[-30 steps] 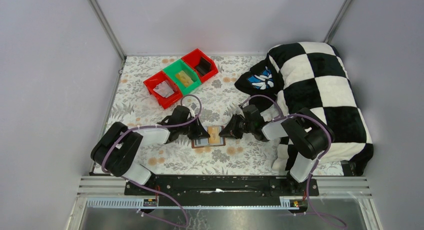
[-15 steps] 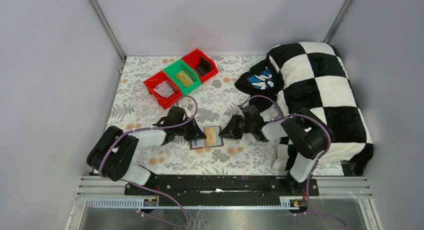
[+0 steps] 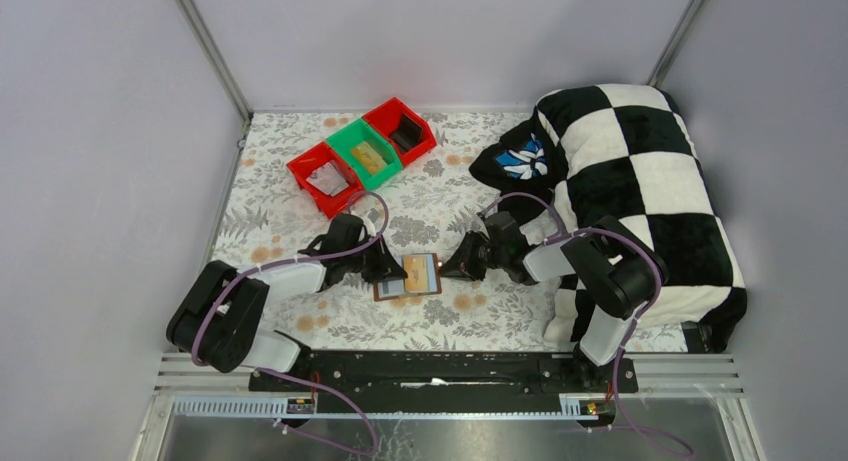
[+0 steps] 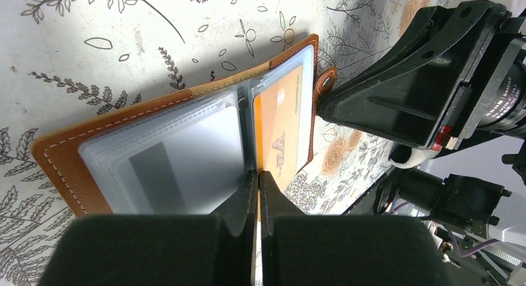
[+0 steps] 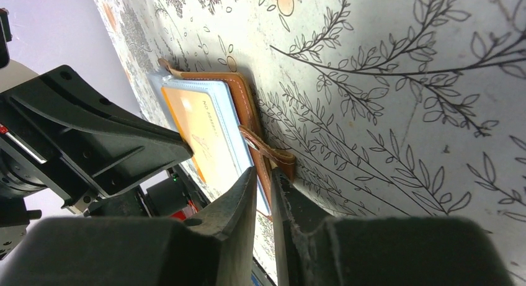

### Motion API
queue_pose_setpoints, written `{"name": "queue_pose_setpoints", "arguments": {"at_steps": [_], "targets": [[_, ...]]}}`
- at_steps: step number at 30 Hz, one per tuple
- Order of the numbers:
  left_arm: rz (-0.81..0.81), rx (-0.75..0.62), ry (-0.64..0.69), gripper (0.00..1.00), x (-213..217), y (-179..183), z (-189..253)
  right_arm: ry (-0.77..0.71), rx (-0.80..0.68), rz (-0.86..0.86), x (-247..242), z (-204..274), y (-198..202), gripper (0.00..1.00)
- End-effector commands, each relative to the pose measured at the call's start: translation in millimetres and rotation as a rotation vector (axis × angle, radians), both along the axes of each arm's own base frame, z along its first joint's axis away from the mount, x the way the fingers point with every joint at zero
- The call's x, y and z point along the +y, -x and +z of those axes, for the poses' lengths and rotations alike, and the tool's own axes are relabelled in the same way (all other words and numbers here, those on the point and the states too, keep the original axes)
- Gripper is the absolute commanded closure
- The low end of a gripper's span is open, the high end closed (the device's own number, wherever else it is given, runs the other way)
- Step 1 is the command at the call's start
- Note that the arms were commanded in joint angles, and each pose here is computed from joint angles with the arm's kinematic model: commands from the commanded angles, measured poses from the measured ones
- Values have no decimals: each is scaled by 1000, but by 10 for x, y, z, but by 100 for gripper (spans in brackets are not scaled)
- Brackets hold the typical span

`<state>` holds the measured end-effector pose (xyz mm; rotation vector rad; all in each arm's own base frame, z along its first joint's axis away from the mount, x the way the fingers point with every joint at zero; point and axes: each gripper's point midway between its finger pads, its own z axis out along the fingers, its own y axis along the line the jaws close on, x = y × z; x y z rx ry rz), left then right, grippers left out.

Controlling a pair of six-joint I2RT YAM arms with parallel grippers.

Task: Take the credit cards out of the card holder
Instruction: Remove the credit card from the card holder.

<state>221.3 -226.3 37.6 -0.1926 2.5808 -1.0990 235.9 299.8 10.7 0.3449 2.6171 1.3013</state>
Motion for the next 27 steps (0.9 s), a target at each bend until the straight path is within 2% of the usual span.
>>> {"name": "queue_pose_setpoints", "arguments": {"at_steps": [1,6,13,19,21,24,27], "targets": [[-10,1,-14,100,54,18,-71,137,47,-31,-274,-286,132,78],[-27,11,8,100,10,30,-77,92,-48,-35,-227,14,29,76],[-36,9,15,100,-13,16,-67,82,-156,31,-11,362,-54,58],[-40,13,24,100,-37,1,-52,63,-164,111,241,397,-80,58],[-43,17,26,100,-45,-3,-53,81,-176,138,299,396,-82,58],[-46,17,28,94,-51,-5,-47,160,-183,127,239,340,-151,58],[-47,19,29,91,-52,0,-51,241,-200,134,177,305,-189,54]]}}
